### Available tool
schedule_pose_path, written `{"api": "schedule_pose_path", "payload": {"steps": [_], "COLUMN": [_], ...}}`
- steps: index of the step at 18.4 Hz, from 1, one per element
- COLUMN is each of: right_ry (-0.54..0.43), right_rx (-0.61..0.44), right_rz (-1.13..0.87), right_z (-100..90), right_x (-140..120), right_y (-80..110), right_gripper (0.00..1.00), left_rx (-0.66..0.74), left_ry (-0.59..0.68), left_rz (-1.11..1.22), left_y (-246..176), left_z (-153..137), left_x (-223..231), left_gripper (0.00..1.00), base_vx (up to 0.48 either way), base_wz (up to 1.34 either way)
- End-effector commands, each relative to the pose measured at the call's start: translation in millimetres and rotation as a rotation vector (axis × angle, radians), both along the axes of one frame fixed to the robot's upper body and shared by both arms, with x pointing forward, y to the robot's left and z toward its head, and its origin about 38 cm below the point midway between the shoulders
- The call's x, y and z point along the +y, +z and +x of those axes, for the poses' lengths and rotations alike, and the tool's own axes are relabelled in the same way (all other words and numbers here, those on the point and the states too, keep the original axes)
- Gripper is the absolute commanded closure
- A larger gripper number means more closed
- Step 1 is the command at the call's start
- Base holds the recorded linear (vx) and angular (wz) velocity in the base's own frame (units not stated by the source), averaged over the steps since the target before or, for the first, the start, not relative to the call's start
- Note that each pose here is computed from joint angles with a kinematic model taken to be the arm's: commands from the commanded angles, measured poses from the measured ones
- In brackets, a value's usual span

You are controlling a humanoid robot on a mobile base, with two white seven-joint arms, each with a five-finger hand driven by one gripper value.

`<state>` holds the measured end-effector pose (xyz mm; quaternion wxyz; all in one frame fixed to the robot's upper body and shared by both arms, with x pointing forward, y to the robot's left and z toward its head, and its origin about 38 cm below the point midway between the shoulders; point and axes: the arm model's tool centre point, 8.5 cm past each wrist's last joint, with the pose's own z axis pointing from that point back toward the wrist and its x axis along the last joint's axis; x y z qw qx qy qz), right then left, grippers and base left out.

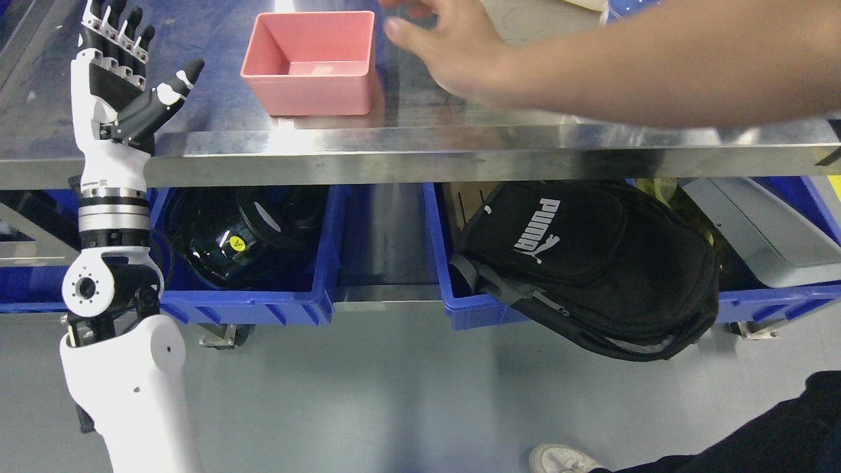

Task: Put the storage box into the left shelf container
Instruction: 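Reach the left hand toward the pink storage box on the table edge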

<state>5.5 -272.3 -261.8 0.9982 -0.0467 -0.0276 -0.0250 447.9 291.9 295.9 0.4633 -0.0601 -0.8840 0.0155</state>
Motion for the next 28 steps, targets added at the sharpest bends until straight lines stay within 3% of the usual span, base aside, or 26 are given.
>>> {"api": "schedule_pose_path", "payload": {"steps": [1,5,9,15,21,28], "right_ry": [-0.02,-0.02,-0.019,-0.02,-0.02,-0.019], "right_rx": [-0.019,-0.019,-0.02,-0.02,-0.02,-0.02], "right_rz": [-0.015,-0.016,-0.015,-0.016,-0.016,-0.015], "right_z": [7.6,7.6,8.5,7.7,8.5,8.6], "right_x": [-11.4,-11.5,-11.4,-11.5,-11.5,-11.4], "right_y": [1.0,1.0,1.0,1.0,1.0,1.0], "right_gripper": [0.0,0.0,0.0,0.0,0.0,0.0], "left_rx": [-0.004,-0.065,-0.093,0.039,0.13,0.24], "left_ry": [0.004,0.007,-0.193,-0.404,-0.34,-0.507], "left_rz": [0.049,0.182,0.527,0.869,1.155,1.227], "left_y": [5.8,39.1,74.4,61.1,86.1,47.7], "left_z": [1.0,-4.2,-11.7,-5.8,6.3,26.5], "left_x": [4.8,37.9,53.0,42.5,44.7,11.7], "left_gripper": [0.0,0.0,0.0,0.0,0.02,0.05], "base_vx": [0.035,0.026,0.006,-0.003,0.0,0.0], "base_wz": [-0.24,-0.22,-0.05,0.02,0.0,0.0]}}
